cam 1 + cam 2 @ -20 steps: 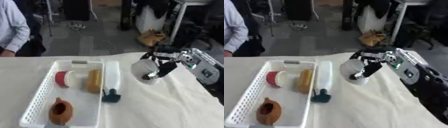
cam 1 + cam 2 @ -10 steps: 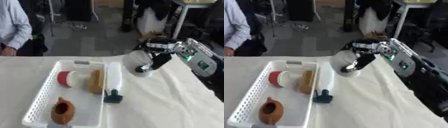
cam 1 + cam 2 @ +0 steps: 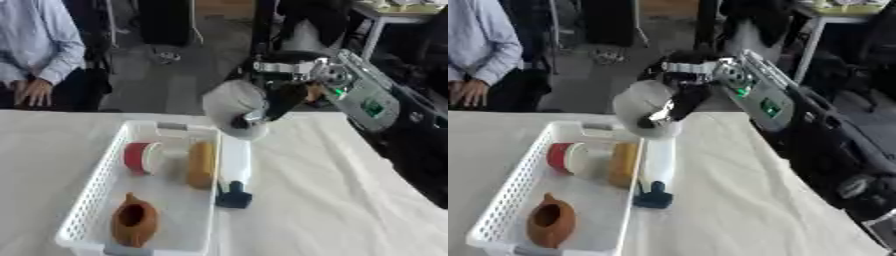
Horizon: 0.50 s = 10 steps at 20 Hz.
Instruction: Pick up objects on the table and place them in the box.
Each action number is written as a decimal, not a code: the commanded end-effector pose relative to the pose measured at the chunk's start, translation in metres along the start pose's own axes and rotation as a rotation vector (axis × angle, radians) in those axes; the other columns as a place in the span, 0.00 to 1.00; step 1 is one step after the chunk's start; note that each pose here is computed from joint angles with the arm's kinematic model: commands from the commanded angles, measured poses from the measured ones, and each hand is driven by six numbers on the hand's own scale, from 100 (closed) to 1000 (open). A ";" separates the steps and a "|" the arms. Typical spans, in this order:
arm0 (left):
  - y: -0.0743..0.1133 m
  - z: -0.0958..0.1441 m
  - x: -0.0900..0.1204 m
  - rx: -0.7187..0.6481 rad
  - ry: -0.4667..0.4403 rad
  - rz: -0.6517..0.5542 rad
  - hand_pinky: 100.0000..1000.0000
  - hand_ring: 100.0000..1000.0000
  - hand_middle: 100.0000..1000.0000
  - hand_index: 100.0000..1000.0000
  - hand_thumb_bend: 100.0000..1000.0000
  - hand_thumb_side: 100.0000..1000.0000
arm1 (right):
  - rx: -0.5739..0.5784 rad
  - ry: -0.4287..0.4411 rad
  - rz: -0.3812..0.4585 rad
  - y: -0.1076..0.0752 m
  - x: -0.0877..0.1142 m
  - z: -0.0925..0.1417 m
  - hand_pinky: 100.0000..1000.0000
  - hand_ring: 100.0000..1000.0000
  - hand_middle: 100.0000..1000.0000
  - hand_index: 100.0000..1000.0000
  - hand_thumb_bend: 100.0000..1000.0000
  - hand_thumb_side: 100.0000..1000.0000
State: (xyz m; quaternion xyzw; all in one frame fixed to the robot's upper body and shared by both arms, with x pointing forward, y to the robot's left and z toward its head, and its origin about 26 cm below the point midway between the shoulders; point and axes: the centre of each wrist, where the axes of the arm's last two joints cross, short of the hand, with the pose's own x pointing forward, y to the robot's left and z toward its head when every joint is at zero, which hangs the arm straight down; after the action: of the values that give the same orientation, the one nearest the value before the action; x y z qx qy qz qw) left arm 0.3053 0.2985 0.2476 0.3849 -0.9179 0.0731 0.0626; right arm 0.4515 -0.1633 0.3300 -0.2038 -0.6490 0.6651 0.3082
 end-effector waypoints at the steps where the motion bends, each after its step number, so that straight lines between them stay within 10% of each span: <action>1: 0.000 -0.009 0.004 0.002 -0.032 0.016 0.99 0.96 0.82 0.88 0.00 1.00 | -0.007 -0.020 0.008 -0.012 0.010 -0.012 0.31 0.48 0.48 0.60 0.18 0.51; 10: -0.002 -0.009 0.005 0.005 -0.026 0.030 0.99 0.96 0.82 0.88 0.00 1.00 | 0.042 -0.039 -0.021 0.002 0.015 -0.044 0.31 0.48 0.48 0.59 0.16 0.52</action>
State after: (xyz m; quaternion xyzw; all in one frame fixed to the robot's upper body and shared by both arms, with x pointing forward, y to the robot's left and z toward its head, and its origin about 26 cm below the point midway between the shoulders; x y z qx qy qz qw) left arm 0.3057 0.2968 0.2478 0.3786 -0.9206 0.0708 0.0644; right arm 0.4699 -0.1210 0.3121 -0.1673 -0.6361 0.6833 0.3170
